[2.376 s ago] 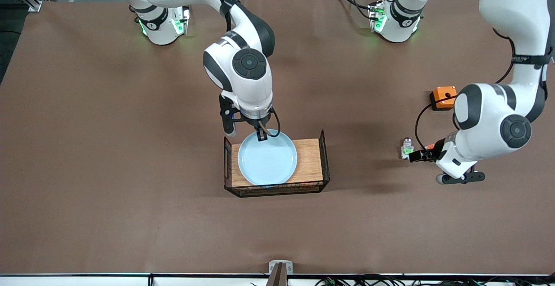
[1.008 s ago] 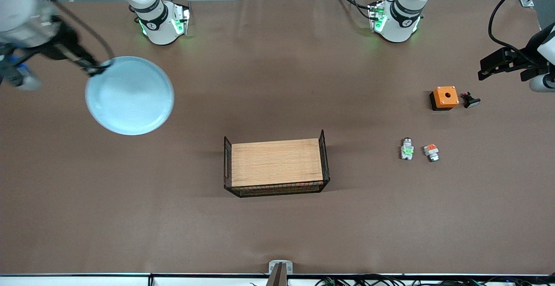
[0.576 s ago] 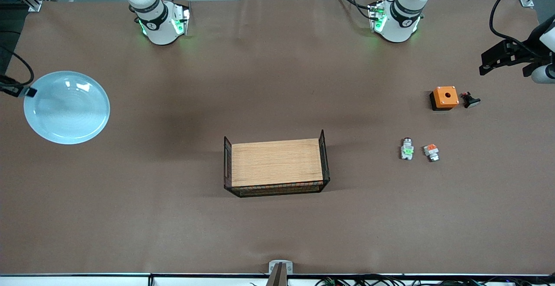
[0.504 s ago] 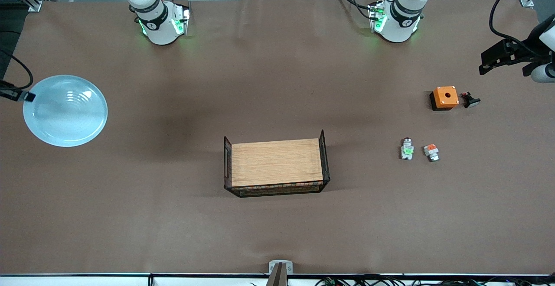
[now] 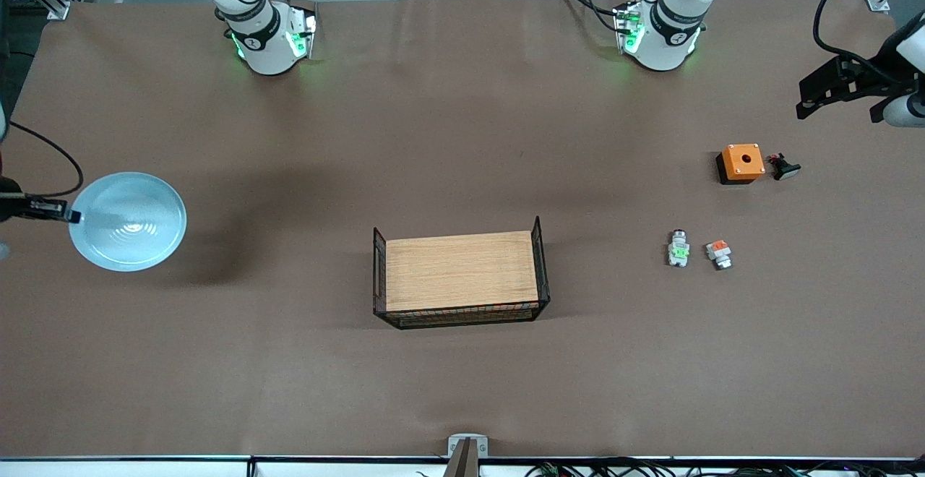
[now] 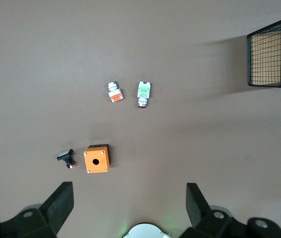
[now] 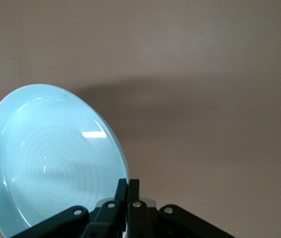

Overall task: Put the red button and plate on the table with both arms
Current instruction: 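Lower the white plate onto the table with the right gripper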

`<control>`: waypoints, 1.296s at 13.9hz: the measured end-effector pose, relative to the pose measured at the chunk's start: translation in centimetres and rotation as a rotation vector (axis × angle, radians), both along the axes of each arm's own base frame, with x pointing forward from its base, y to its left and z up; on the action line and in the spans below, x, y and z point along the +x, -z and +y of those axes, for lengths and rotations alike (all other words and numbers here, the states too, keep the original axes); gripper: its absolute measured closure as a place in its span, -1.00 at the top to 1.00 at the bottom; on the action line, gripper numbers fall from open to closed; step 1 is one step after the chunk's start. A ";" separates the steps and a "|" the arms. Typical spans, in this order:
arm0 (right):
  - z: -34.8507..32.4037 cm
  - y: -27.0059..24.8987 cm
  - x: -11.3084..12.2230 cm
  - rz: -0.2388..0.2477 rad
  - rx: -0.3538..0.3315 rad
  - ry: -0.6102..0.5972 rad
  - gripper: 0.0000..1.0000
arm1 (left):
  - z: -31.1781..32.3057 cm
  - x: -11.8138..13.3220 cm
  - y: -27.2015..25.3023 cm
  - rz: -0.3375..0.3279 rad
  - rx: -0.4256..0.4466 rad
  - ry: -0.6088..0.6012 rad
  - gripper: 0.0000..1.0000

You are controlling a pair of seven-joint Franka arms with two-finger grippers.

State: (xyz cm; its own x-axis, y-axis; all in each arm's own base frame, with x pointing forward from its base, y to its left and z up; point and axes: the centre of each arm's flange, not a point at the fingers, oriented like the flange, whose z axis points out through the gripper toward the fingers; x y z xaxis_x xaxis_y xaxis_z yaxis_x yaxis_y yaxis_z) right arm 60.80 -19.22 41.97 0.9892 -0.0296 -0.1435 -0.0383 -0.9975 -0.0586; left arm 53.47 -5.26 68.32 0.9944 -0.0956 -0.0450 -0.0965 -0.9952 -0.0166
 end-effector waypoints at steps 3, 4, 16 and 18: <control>-1.8 6.7 1.3 0.002 0.031 -0.109 -0.95 | -0.1 0.0 -0.2 -0.010 -0.001 0.002 1.00; -2.4 8.9 1.5 0.004 0.042 -0.149 -0.94 | -0.1 0.0 -0.2 -0.011 -0.001 0.002 1.00; -0.3 20.5 1.0 -0.092 0.165 -0.336 -0.94 | -0.1 0.4 0.3 -0.023 -0.006 0.002 1.00; -0.4 21.7 1.0 -0.099 0.165 -0.334 -0.92 | -0.2 0.4 0.3 -0.025 -0.006 0.002 1.00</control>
State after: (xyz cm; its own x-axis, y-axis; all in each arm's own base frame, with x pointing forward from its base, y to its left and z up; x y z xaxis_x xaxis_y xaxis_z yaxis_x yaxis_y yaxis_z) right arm 61.79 -19.64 20.24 0.9498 0.3120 -0.0228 0.3009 -0.9311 -0.2062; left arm 53.86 -5.42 68.03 0.9950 -0.0980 -0.0199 -0.0983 -0.9951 -0.0128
